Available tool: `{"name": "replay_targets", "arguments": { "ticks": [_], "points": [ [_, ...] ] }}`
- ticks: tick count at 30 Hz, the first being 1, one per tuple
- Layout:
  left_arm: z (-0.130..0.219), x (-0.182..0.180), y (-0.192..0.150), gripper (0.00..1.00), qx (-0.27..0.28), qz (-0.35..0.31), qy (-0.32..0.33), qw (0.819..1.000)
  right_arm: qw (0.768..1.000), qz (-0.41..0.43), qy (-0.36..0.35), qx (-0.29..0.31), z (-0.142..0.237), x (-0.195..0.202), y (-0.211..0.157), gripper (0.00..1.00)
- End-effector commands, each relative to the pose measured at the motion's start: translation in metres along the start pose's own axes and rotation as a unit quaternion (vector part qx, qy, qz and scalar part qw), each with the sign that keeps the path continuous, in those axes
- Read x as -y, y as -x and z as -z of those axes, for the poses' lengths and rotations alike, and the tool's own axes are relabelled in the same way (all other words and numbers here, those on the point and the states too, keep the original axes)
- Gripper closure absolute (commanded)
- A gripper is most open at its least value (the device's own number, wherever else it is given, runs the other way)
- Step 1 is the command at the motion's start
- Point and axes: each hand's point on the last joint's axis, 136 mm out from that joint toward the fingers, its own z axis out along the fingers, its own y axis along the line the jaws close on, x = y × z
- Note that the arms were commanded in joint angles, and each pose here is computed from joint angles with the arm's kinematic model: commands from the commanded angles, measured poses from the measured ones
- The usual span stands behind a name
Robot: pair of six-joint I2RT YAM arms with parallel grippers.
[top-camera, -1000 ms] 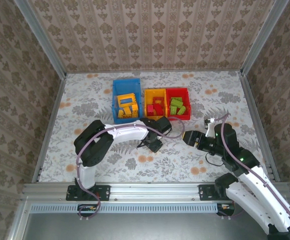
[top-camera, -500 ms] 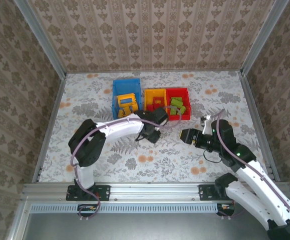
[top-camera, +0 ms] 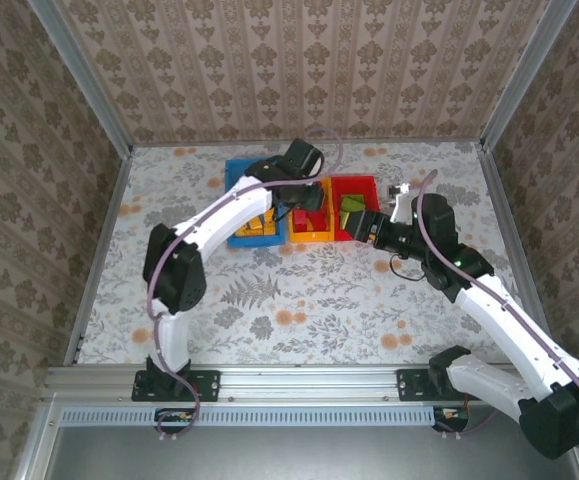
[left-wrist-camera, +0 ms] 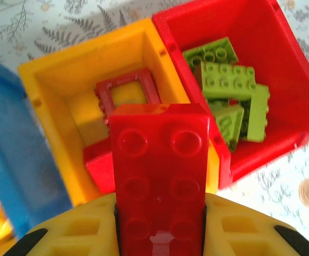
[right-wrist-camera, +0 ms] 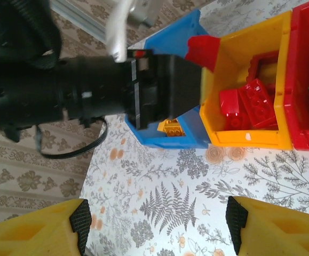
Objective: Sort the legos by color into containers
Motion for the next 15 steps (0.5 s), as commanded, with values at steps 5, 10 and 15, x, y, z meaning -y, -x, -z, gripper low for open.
{"name": "replay_targets", "arguments": {
  "ticks": [5,10,15],
  "points": [
    [-0.037,-0.026,0.015,0.74,-0.012,0.035,0.04,0.999,1.0,0.0,0.014,0.024,0.0,-0.011,0.018,0.29],
    [-0.059,-0.036,0.017,0.71,-0.022,0.051,0.036,0.998,1.0,-0.002,0.01,0.022,0.001,-0.007,0.015,0.29],
    [-0.061,-0.032,0.014,0.55,-0.039,0.051,0.03,0.998,1.0,0.0,0.008,0.016,0.001,-0.005,0.011,0.29]
  ]
}}
